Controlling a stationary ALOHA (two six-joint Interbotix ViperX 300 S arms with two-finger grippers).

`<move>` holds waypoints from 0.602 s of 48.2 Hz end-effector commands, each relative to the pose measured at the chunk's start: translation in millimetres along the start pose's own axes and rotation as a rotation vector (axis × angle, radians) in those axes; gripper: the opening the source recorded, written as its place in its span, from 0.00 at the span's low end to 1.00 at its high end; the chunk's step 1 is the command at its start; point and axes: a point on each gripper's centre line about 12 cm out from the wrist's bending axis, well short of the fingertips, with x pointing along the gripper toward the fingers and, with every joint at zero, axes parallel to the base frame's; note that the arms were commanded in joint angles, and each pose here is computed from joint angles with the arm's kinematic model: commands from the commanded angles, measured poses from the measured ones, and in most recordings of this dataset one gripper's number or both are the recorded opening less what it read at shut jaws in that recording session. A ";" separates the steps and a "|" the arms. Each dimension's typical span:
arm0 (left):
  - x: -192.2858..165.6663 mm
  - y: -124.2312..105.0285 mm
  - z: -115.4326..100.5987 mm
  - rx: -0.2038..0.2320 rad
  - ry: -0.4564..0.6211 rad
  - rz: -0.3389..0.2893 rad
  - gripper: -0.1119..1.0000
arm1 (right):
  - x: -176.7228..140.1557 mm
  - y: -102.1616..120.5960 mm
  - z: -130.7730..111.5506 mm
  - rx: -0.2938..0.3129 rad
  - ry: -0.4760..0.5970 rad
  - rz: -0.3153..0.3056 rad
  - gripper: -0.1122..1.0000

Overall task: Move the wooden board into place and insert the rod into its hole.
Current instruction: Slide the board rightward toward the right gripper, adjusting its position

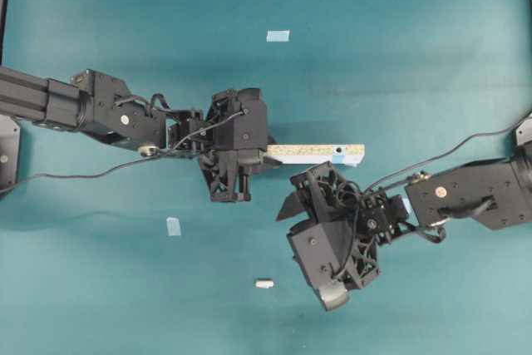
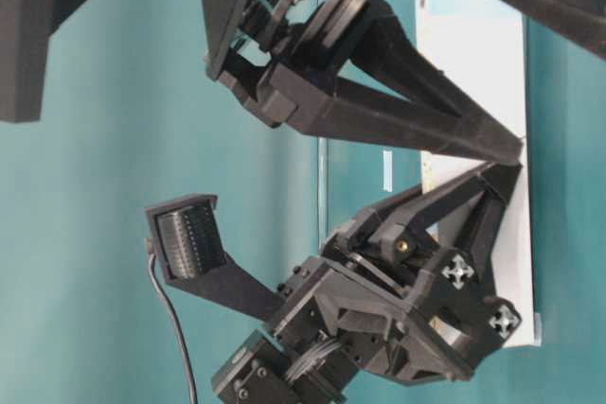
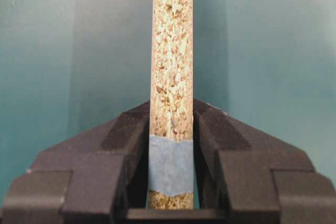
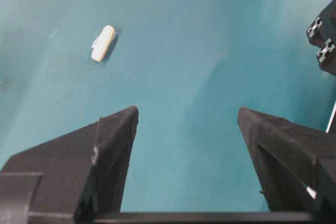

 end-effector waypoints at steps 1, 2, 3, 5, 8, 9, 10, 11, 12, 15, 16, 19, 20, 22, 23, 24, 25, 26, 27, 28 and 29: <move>-3.8 -1.5 17.1 -0.010 -0.052 -0.002 0.29 | -7.5 -0.8 14.0 -0.001 -0.044 -0.002 0.87; -3.8 -0.8 17.1 -0.011 -0.052 -0.001 0.29 | -7.5 -0.8 14.0 0.000 -0.044 -0.002 0.87; -3.8 -0.8 17.1 -0.012 -0.052 -0.001 0.29 | -7.0 -0.8 13.4 0.000 -0.041 -0.002 0.87; -3.8 -1.5 17.1 -0.013 -0.052 -0.002 0.29 | -7.4 -0.7 13.4 -0.001 -0.043 -0.002 0.87; -3.8 -1.5 17.1 -0.015 -0.052 -0.002 0.29 | -7.0 -1.4 13.4 0.001 -0.041 -0.003 0.87; -3.8 -1.5 17.1 -0.016 -0.052 -0.002 0.29 | -7.5 -0.8 14.0 -0.001 -0.044 -0.002 0.87; -3.8 -0.8 16.9 -0.017 -0.051 -0.001 0.29 | -7.4 -1.4 13.3 0.000 -0.043 -0.003 0.87; -3.8 -1.5 17.1 -0.018 -0.052 -0.002 0.29 | -7.4 -0.7 13.4 -0.001 -0.043 -0.002 0.87; -3.8 -0.8 16.9 -0.019 -0.051 -0.001 0.29 | -7.4 -0.7 13.4 0.000 -0.043 -0.002 0.87; -3.8 -0.9 16.7 -0.019 -0.049 -0.001 0.29 | -7.0 -0.7 13.0 -0.001 -0.041 -0.002 0.87; -3.8 -0.9 16.5 -0.019 -0.048 -0.001 0.29 | -7.4 -0.7 13.4 0.000 -0.043 -0.002 0.87; -3.7 -0.9 16.8 -0.019 -0.046 -0.002 0.29 | -7.4 -0.7 13.4 -0.001 -0.043 -0.002 0.87; -3.7 -1.6 16.6 -0.018 -0.045 -0.003 0.29 | -7.4 -0.7 13.4 -0.001 -0.043 -0.002 0.87; -3.8 -1.6 15.6 -0.018 -0.040 -0.003 0.29 | -7.4 -0.7 13.4 0.000 -0.043 -0.002 0.87; -3.8 -1.0 15.3 -0.019 -0.037 -0.002 0.29 | -7.4 -0.7 13.4 -0.001 -0.043 -0.002 0.87; -3.8 -1.6 15.1 -0.018 -0.035 -0.003 0.29 | -7.4 -0.7 12.7 0.000 -0.041 -0.002 0.87; -4.1 -1.7 15.1 -0.018 -0.032 -0.004 0.29 | -6.9 -0.7 12.3 -0.001 -0.040 -0.002 0.87; -4.0 -1.1 15.2 -0.019 -0.029 -0.003 0.29 | -7.4 -0.7 13.4 0.000 -0.043 -0.002 0.87; -4.0 -1.1 14.6 -0.019 -0.025 -0.003 0.29 | -7.4 -0.7 12.7 -0.001 -0.041 -0.002 0.87; -3.9 -1.8 14.7 -0.018 -0.022 -0.005 0.29 | -7.4 -0.7 12.7 -0.001 -0.041 -0.002 0.87; -3.5 -1.9 14.1 -0.019 -0.015 -0.005 0.29 | -7.4 -0.7 12.7 -0.001 -0.041 -0.002 0.87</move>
